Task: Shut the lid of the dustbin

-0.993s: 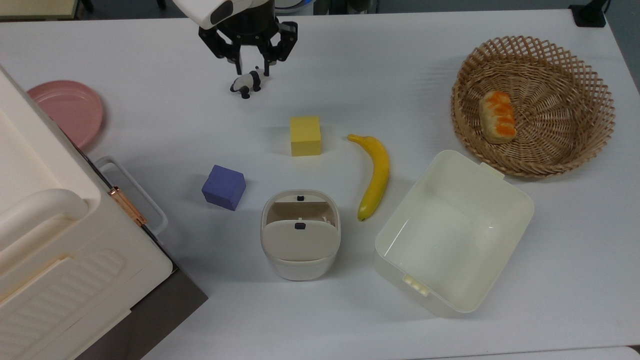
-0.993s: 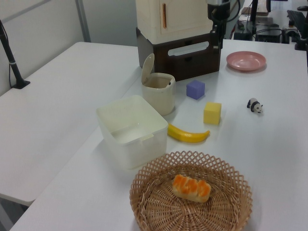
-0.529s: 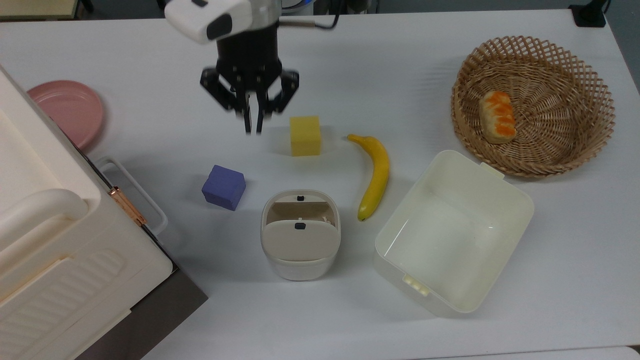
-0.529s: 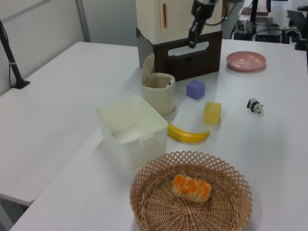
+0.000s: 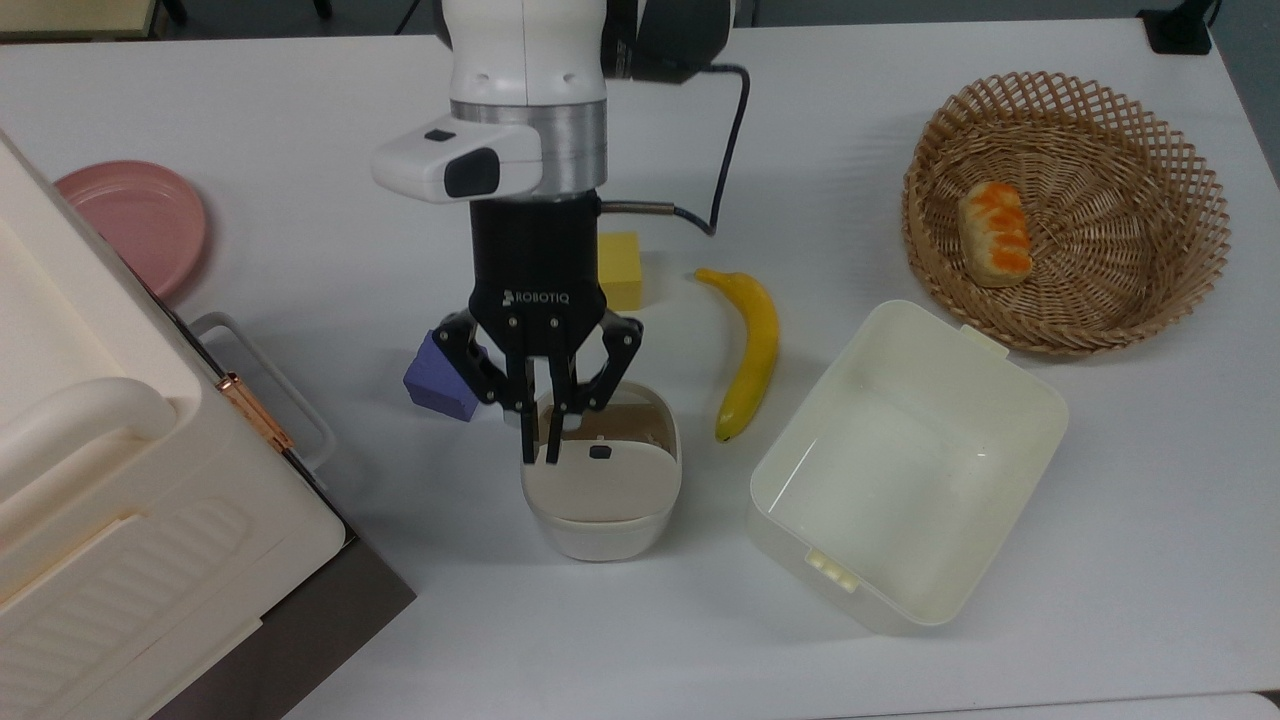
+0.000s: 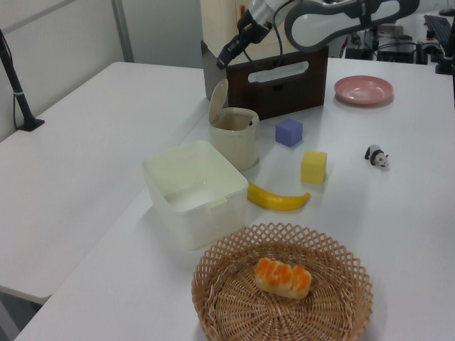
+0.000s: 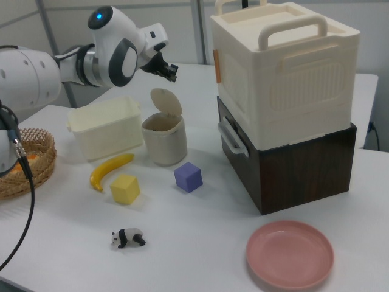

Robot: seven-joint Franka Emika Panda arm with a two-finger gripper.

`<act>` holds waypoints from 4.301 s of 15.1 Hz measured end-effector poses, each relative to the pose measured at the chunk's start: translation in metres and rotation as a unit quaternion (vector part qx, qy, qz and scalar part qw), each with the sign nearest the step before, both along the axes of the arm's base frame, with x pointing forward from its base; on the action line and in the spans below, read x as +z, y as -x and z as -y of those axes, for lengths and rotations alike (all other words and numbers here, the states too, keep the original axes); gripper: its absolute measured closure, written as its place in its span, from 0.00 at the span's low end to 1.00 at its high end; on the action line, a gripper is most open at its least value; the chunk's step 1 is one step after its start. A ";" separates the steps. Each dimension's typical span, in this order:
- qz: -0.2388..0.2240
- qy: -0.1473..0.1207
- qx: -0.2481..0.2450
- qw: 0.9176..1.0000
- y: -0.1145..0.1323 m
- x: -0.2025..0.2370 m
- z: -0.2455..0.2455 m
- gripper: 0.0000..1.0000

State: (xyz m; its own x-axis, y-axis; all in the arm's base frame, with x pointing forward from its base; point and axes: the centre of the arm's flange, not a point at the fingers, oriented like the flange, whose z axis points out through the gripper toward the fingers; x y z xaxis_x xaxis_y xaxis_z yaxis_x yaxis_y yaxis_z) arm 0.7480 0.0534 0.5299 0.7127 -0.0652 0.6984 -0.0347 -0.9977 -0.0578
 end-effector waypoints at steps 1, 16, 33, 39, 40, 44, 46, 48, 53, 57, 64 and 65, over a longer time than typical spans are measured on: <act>0.012 0.001 0.000 1.000 -0.005 -0.007 0.000 0.85; -0.195 0.027 0.009 0.980 0.022 -0.062 -0.016 0.89; -0.218 0.048 0.022 0.974 0.022 -0.094 -0.023 0.89; -0.211 0.045 0.018 0.976 0.036 -0.041 -0.021 0.89; -0.217 0.044 0.015 0.975 0.048 -0.016 -0.019 0.88; -0.259 0.046 0.010 0.965 0.110 0.054 -0.007 0.77; -0.278 0.056 0.022 0.959 0.124 0.057 0.003 0.59; -0.297 0.061 0.028 0.952 0.131 0.055 0.012 0.41; -0.326 0.063 0.028 0.943 0.141 0.056 0.019 0.00; -0.352 0.063 0.028 0.933 0.147 0.051 0.018 0.00; -0.352 0.062 0.027 0.933 0.147 0.051 0.019 0.00; -0.352 0.062 0.027 0.933 0.147 0.051 0.020 0.00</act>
State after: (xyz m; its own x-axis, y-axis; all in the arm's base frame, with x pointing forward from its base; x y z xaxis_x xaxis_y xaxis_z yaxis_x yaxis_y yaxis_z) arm 0.6007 0.0339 0.5809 0.9979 0.0342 0.0549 0.0299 -0.9966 0.0771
